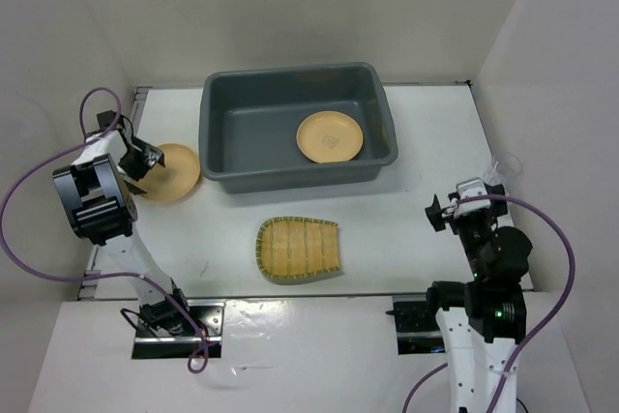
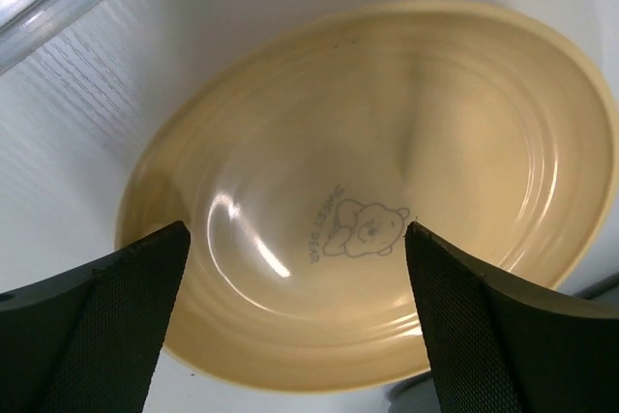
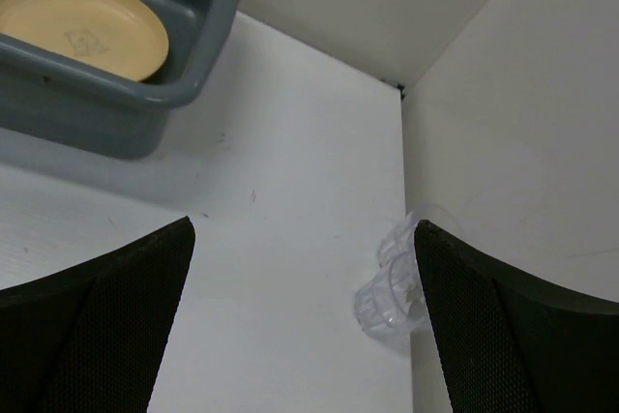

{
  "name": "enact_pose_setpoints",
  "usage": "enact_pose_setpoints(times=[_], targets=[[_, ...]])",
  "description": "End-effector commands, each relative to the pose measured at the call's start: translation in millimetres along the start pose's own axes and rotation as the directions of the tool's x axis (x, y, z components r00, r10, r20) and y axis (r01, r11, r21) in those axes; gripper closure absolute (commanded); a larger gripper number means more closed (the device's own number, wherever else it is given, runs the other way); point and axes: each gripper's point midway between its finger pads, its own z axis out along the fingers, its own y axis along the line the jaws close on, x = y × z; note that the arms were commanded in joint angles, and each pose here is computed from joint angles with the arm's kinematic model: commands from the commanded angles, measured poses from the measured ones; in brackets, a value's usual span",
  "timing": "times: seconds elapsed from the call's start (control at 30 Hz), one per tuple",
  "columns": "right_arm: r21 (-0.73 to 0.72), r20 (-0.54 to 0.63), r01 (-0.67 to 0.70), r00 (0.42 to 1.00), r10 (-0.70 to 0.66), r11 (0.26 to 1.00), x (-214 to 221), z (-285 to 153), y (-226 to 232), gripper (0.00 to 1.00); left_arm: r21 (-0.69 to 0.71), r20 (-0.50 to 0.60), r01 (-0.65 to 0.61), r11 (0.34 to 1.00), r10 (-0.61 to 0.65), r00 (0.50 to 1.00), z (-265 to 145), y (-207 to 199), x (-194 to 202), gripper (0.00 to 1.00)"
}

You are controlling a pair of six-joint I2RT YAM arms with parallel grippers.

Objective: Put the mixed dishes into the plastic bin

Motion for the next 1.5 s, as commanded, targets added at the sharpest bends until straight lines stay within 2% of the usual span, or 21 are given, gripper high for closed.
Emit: enact_pose_setpoints(times=[0.0, 0.1, 0.13, 0.27, 0.5, 0.67, 0.8, 1.03, 1.07, 1.13, 1.17, 1.2, 1.23, 1.27, 1.33, 1.37, 1.47], targets=[[-0.092, 0.009, 0.054, 0.999, -0.054, 0.994, 9, 2, 19, 0.01, 0.058, 0.073, -0.019, 0.998, 0.015, 0.997, -38, -15, -23, 0.0], [-0.093, -0.078, 0.017, 0.997, -0.024, 0.996, 25, 16, 17, 0.01, 0.109, 0.135, -0.023, 0.994, 0.008, 0.991, -67, -24, -35, 0.0], [-0.1, -0.14, -0.005, 0.99, -0.009, 0.995, 37, 24, 18, 0.01, 0.126, 0.156, -0.025, 0.992, 0.005, 0.988, -76, -28, -39, 0.0], [-0.042, -0.236, -0.045, 0.971, 0.034, 0.998, 53, 38, 10, 0.01, 0.082, 0.179, 0.016, 0.996, -0.031, 0.983, -83, -9, -43, 0.0], [-0.076, -0.242, -0.02, 0.97, 0.002, 0.997, 55, 34, 15, 0.01, 0.012, 0.076, 0.074, 0.997, -0.075, 0.994, -52, 31, -10, 0.0], [-0.068, -0.222, 0.033, 0.974, -0.047, 0.997, 54, 23, 11, 0.01, -0.038, 0.047, 0.085, 0.996, -0.084, 0.995, -35, 42, 0, 0.0], [-0.077, -0.172, 0.044, 0.983, -0.057, 0.996, 44, 19, 13, 0.01, -0.024, 0.004, 0.084, 0.996, -0.084, 0.996, -18, 41, 10, 0.0], [-0.039, -0.225, 0.029, 0.974, -0.037, 0.999, 55, 24, 7, 0.01, -0.033, -0.07, 0.093, 0.995, -0.095, 0.993, 8, 46, 30, 0.02], [-0.039, -0.225, 0.029, 0.974, -0.037, 0.999, 56, 24, 7, 0.01, -0.04, -0.079, 0.084, 0.996, -0.087, 0.993, 11, 48, 32, 0.08], [-0.043, -0.232, 0.028, 0.972, -0.037, 0.999, 59, 25, 9, 0.01, -0.046, -0.086, 0.083, 0.995, -0.087, 0.993, 14, 49, 33, 0.1], [-0.042, -0.21, 0.032, 0.977, -0.04, 0.999, 54, 24, 9, 0.01, -0.039, -0.079, 0.073, 0.997, -0.076, 0.994, 13, 47, 30, 0.38], [-0.042, -0.21, 0.032, 0.977, -0.04, 0.999, 54, 24, 9, 0.01, -0.039, -0.079, 0.073, 0.997, -0.076, 0.994, 13, 47, 30, 0.38], [-0.055, -0.213, 0.032, 0.976, -0.043, 0.998, 57, 25, 13, 0.01, -0.039, -0.079, 0.073, 0.997, -0.076, 0.994, 13, 47, 30, 0.49], [-0.05, -0.203, 0.033, 0.978, -0.043, 0.998, 55, 24, 12, 0.01, -0.033, -0.072, 0.073, 0.997, -0.076, 0.995, 11, 45, 27, 0.71], [-0.05, -0.203, 0.036, 0.978, -0.045, 0.998, 54, 24, 12, 0.01, -0.022, -0.061, 0.064, 0.998, -0.066, 0.996, 8, 40, 21, 0.92], [-0.054, -0.189, 0.038, 0.981, -0.048, 0.998, 51, 25, 13, 0.01, -0.038, -0.061, 0.064, 0.997, -0.066, 0.996, 5, 42, 20, 1.0], [-0.055, -0.167, 0.038, 0.985, -0.047, 0.998, 45, 25, 16, 0.01, -0.03, 0.014, 0.054, 0.998, -0.053, 0.998, -16, 32, -8, 1.0]])
